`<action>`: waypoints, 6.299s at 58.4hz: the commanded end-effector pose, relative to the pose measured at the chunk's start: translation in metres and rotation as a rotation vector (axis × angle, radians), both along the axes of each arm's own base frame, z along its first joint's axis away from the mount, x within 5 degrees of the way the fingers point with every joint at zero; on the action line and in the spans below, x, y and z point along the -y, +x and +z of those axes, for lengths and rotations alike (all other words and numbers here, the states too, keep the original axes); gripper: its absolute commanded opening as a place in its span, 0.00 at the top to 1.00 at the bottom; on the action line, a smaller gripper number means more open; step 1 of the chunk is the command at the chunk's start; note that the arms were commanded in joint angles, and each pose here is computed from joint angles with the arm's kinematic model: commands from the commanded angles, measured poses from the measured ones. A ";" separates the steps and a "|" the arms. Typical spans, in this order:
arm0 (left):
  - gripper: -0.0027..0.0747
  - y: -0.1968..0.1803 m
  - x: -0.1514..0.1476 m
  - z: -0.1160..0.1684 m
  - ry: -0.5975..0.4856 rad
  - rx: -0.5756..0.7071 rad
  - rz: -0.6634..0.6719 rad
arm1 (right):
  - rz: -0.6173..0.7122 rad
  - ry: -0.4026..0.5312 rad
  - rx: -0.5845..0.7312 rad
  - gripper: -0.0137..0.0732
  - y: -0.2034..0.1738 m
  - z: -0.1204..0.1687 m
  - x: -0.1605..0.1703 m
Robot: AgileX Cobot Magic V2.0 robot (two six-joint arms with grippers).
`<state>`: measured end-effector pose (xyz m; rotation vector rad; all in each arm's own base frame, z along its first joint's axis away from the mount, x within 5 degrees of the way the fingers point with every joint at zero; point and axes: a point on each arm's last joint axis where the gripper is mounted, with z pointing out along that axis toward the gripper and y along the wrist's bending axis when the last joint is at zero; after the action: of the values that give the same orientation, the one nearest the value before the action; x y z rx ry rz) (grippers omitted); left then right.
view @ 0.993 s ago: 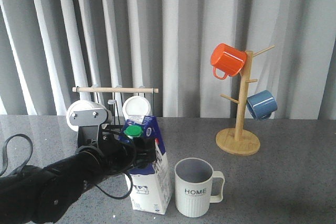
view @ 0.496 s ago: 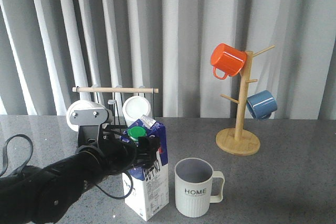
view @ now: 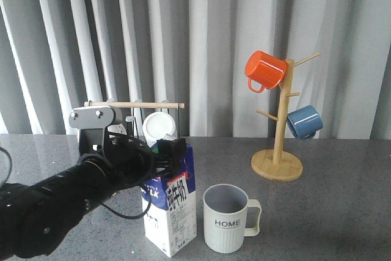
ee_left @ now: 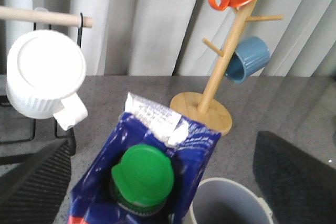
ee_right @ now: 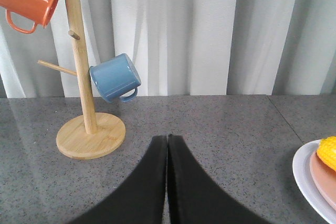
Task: Place milk next to cup
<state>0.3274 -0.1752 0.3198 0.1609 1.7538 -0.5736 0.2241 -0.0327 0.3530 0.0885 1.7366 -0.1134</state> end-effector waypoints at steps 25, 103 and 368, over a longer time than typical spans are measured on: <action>0.82 -0.066 -0.041 0.110 -0.007 0.342 0.014 | -0.035 -0.018 0.064 0.85 -0.004 0.016 0.004; 0.98 -0.098 -0.065 0.109 0.035 0.360 0.038 | -0.035 -0.018 0.064 0.85 -0.004 0.016 0.004; 0.97 -0.273 -0.173 -0.104 0.187 0.361 0.433 | 0.131 -0.030 0.279 0.85 -0.168 -0.147 -0.033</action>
<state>0.0563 -0.0022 0.2041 0.0162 1.5187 -0.0458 0.0565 0.0000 0.2066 -0.0270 1.4843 -0.0333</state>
